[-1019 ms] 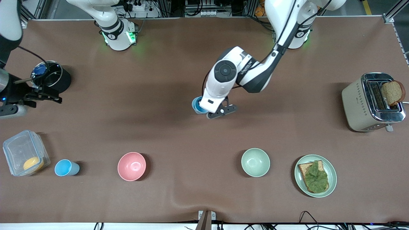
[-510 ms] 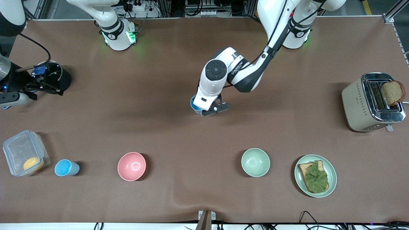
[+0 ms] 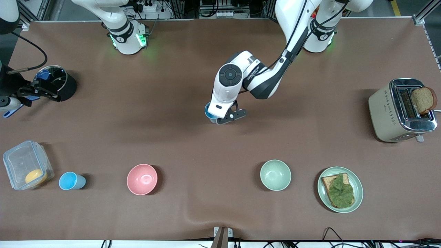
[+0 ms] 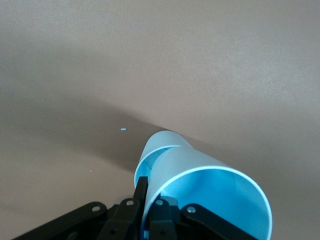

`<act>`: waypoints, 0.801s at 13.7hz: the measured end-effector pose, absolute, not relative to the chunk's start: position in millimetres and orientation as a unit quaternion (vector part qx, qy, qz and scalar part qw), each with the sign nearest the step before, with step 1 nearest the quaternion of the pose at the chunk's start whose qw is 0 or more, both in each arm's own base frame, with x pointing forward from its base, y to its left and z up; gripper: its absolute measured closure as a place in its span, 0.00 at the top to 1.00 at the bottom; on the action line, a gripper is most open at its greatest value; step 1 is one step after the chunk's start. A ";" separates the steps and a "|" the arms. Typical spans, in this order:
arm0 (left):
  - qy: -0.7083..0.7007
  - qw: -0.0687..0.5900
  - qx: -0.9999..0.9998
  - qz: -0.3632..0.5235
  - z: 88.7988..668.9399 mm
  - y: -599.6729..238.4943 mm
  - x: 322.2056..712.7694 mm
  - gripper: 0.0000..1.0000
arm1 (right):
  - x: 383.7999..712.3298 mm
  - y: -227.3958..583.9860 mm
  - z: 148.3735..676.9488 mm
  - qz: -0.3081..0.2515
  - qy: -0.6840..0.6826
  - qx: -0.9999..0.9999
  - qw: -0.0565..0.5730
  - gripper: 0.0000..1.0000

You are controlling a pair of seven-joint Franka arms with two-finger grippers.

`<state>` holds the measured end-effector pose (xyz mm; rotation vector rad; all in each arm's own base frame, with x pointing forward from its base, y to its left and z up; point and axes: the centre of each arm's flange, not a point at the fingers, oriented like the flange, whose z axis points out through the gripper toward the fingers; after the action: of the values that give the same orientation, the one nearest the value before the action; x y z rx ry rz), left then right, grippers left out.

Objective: Stack blue cups with both arms
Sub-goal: 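Lower the left gripper's cup into the standing blue cup, then open the left gripper and lift it away from the stack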

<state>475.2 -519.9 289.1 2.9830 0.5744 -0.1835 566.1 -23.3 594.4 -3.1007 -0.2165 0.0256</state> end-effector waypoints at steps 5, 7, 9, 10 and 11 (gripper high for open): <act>0.203 0.046 0.976 -0.063 289.0 -531.9 461.7 0.04 | 565.8 -22.9 594.2 0.010 -0.070 -0.997 0.016 1.00; 0.204 0.041 0.976 -0.066 288.1 -534.1 457.3 0.04 | 565.8 -22.2 594.2 0.010 -0.071 -0.997 0.016 1.00; 0.205 0.032 0.976 -0.072 286.2 -532.3 455.8 0.04 | 565.8 -22.2 594.1 0.010 -0.071 -0.997 0.016 1.00; 0.205 0.025 0.976 -0.076 284.8 -530.3 455.4 0.04 | 565.8 -21.9 594.0 0.010 -0.071 -0.997 0.016 1.00; 0.205 0.018 0.975 -0.079 283.5 -528.4 455.1 0.04 | 565.7 -21.2 593.8 0.011 -0.072 -0.997 0.016 1.00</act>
<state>455.1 -528.4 283.5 3.0292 0.6373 -0.2468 565.7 -21.2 593.8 -3.1005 -0.2228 0.0343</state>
